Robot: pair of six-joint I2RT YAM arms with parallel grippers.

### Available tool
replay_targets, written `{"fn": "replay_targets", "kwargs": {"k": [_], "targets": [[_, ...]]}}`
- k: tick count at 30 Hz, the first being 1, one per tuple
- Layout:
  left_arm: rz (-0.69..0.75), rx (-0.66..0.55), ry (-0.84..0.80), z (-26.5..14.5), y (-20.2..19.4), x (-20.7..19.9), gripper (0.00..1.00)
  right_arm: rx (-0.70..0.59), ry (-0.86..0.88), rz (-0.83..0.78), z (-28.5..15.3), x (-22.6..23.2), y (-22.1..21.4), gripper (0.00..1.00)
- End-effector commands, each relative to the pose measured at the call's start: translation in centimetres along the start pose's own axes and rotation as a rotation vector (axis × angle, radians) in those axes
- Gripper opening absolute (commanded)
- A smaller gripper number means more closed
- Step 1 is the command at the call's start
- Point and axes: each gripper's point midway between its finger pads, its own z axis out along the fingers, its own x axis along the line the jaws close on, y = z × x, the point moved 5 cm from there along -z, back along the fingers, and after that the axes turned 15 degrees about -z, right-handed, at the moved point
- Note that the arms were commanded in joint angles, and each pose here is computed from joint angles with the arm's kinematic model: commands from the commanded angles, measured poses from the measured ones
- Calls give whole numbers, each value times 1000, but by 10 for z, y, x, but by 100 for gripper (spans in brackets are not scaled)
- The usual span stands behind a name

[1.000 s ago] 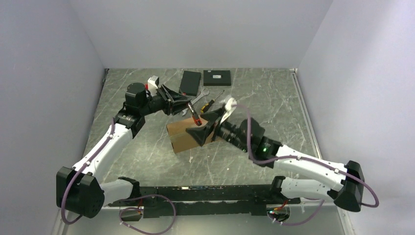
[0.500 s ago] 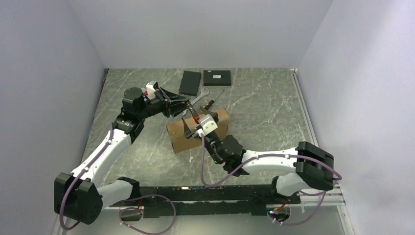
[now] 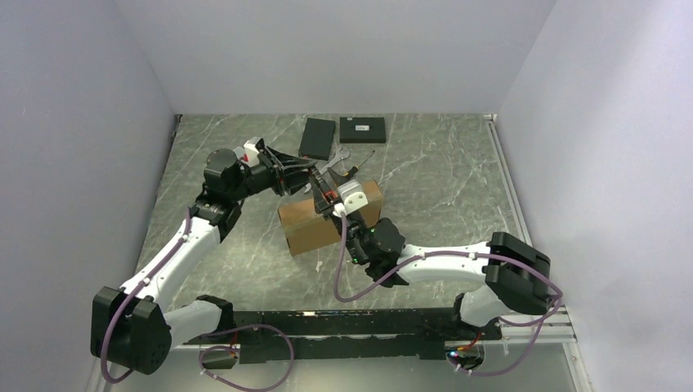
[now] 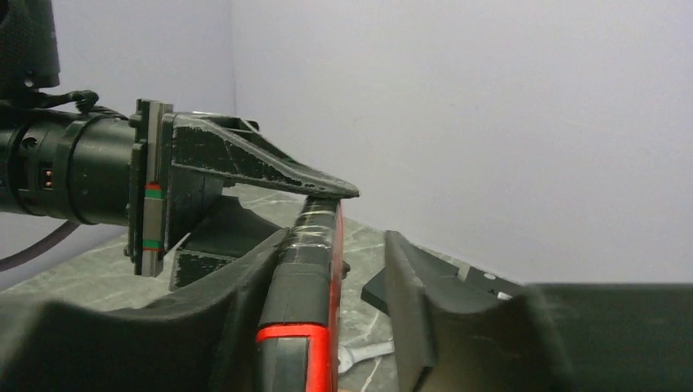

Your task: Unpack the express box

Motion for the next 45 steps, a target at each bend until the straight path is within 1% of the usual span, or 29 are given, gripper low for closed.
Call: {"fn": "replay_targets", "kwargs": {"k": [1, 2, 3, 4, 5, 7, 8, 9, 12, 13, 14, 15, 17, 19, 21, 22, 23, 25, 28, 31, 33, 41, 45], "targets": [[44, 60, -64, -7, -15, -14, 0, -43, -75, 58, 16, -10, 17, 42], [48, 60, -59, -6, -15, -13, 0, -43, -68, 56, 17, -9, 17, 29], [58, 63, -57, -6, -15, -13, 0, -34, -71, 56, 18, -9, 16, 9], [69, 71, -61, -6, -15, -13, 1, -18, -72, 52, 19, -9, 15, 0], [84, 79, -68, -6, -15, -13, 14, -9, -68, 51, 19, -9, 14, 0], [124, 90, -87, -7, -13, -12, 63, 3, -90, 79, 15, -16, 14, 0], [149, 87, -91, -8, -11, -11, 90, 15, -110, 103, 13, -22, 14, 0], [180, 80, -87, -10, -9, -9, 98, 37, -114, 121, 11, -27, 13, 0], [312, 12, -19, -24, 1, -4, 100, 133, -101, 212, 9, -44, 16, 0], [379, -22, 3, -33, 4, -5, 100, 184, -80, 238, 8, -50, 14, 0], [450, -65, 33, -43, 4, -7, 100, 238, -63, 288, 8, -58, 11, 0], [516, -131, 80, -53, 9, -6, 99, 257, -63, 339, 6, -74, 13, 0], [672, -232, 174, -72, 10, -7, 99, 302, -2, 432, -1, -94, 8, 0], [901, -297, 220, -88, 5, -18, 99, 332, 107, 514, -8, -108, 10, 0], [1070, -293, 199, -97, -8, -30, 99, 378, 233, 548, -12, -114, 14, 0], [1148, -266, 177, -100, -17, -37, 99, 437, 307, 548, -17, -113, 13, 0], [1220, -220, 143, -101, -27, -43, 100, 467, 397, 544, -19, -110, 17, 0], [1311, -116, 79, -102, -46, -52, 100, 523, 539, 541, -22, -106, 25, 0], [1358, 35, 7, -98, -63, -59, 99, 490, 766, 589, -29, -96, 44, 0], [1341, 183, -41, -93, -72, -57, 99, 465, 929, 666, -35, -83, 51, 0], [1306, 258, -50, -89, -75, -51, 99, 460, 1000, 704, -36, -77, 52, 0], [1206, 448, 60, -59, -79, -8, 99, 419, 1117, 777, -37, -66, 56, 0], [1186, 520, 91, -49, -81, 6, 92, 413, 1139, 797, -39, -62, 56, 0]]}}
